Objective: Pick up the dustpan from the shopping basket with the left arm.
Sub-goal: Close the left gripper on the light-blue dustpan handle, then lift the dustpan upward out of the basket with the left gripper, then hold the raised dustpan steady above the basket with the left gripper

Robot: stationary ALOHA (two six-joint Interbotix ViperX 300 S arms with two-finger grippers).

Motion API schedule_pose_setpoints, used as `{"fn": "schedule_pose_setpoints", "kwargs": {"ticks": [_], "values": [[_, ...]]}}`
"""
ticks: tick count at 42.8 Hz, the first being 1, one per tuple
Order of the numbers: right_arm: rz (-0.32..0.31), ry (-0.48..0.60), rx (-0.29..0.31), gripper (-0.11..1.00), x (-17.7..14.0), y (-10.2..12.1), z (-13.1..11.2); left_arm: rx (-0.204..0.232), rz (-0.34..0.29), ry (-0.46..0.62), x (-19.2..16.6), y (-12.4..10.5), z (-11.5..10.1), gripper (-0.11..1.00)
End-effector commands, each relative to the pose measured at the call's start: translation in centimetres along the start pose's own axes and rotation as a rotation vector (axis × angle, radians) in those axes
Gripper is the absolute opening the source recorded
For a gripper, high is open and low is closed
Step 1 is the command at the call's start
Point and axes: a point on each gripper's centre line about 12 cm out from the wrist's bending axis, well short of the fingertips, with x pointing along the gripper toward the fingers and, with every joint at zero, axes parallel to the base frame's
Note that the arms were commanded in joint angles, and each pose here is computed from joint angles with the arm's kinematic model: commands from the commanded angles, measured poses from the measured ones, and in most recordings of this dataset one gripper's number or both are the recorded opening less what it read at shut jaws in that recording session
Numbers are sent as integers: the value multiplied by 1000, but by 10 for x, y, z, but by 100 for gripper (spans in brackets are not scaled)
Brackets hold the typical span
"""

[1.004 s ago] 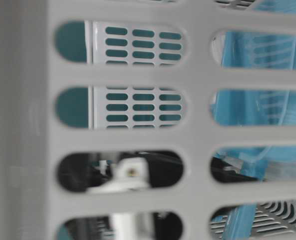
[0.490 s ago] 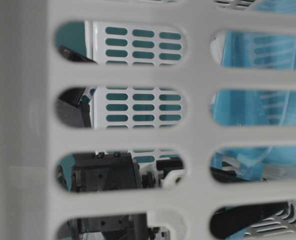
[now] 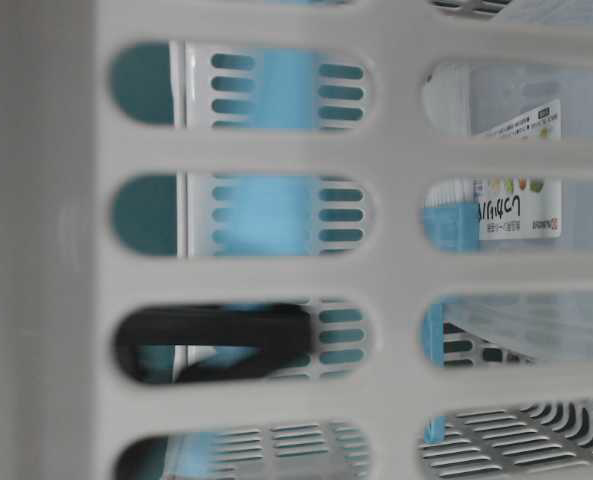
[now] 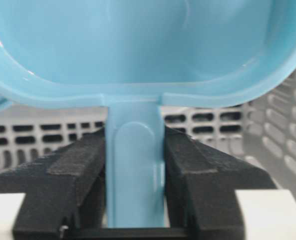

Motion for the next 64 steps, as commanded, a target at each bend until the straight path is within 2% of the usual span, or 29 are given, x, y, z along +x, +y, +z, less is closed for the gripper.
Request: {"fn": "schedule_pose_setpoints", "kwargs": {"ticks": [1,9,17,64], "values": [[2,-3,12,1,1,1,1,-6,5,-109,-53,6,22,27],[2,3,23,1,0,0,-2,-42,35,-169,-101,27,34,27],[2,2,24,1,0,0,-1,-59,47,-212,-122,36,38,27],[2,0,24,1,0,0,-1,-56,43,-235,-124,34,41,27]]}}
